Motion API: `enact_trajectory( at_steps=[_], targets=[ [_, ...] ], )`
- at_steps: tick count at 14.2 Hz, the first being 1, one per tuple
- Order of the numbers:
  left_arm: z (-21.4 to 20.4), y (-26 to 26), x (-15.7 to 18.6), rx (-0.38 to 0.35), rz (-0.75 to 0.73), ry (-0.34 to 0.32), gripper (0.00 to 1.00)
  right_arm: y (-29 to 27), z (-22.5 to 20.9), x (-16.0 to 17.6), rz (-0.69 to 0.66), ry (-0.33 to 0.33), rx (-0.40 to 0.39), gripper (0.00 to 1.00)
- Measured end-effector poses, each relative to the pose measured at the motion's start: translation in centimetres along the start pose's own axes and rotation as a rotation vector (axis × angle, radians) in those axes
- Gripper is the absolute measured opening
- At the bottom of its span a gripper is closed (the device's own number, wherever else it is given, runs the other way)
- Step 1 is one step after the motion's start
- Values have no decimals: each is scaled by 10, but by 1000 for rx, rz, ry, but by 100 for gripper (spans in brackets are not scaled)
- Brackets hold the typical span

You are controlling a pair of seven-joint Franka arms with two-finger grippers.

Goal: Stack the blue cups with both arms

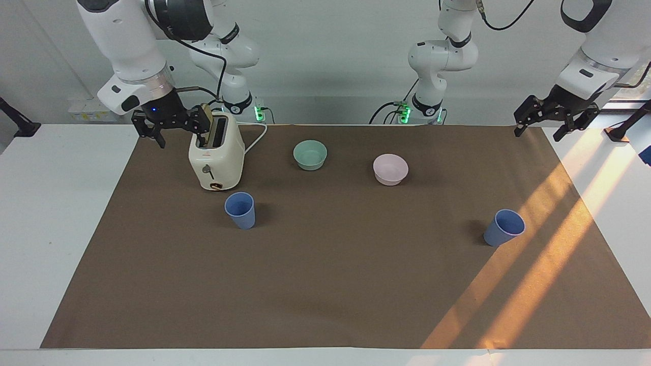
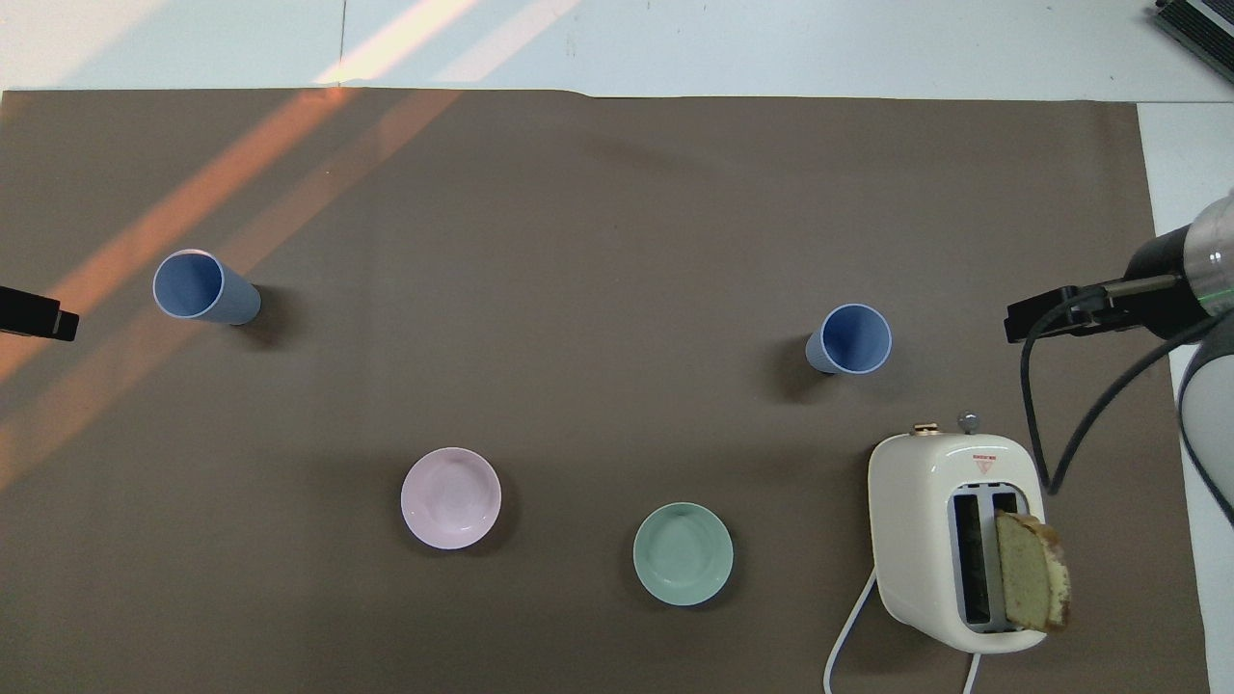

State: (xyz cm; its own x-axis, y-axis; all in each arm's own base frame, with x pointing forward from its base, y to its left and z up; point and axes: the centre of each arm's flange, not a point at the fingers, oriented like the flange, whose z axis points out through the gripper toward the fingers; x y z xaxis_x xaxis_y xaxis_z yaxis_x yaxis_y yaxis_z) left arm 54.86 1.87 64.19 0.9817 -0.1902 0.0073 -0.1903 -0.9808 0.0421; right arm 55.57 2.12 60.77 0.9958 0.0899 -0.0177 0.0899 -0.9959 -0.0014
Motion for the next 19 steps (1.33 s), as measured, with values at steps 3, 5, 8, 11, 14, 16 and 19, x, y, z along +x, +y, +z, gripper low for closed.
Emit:
enact_trajectory(
  at_steps=[3,5,8,11,14,16,19],
  targets=[
    [0,0,0,0,0,-2,100,0,0,0,0,0,0,100],
    [0,0,0,0,0,-2,100,0,0,0,0,0,0,100],
    [0,-1,0,0,-2,-2,100,0,0,0,0,0,0,100],
    [0,-3,-1,0,-6,-2,100,0,0,0,0,0,0,100],
    [0,-5,-1,0,-10,-2,100,0,0,0,0,0,0,100],
    [0,-6,-2,0,-11,-2,100,0,0,0,0,0,0,100],
    [0,-5,-1,0,-10,-2,100,0,0,0,0,0,0,100]
  ],
)
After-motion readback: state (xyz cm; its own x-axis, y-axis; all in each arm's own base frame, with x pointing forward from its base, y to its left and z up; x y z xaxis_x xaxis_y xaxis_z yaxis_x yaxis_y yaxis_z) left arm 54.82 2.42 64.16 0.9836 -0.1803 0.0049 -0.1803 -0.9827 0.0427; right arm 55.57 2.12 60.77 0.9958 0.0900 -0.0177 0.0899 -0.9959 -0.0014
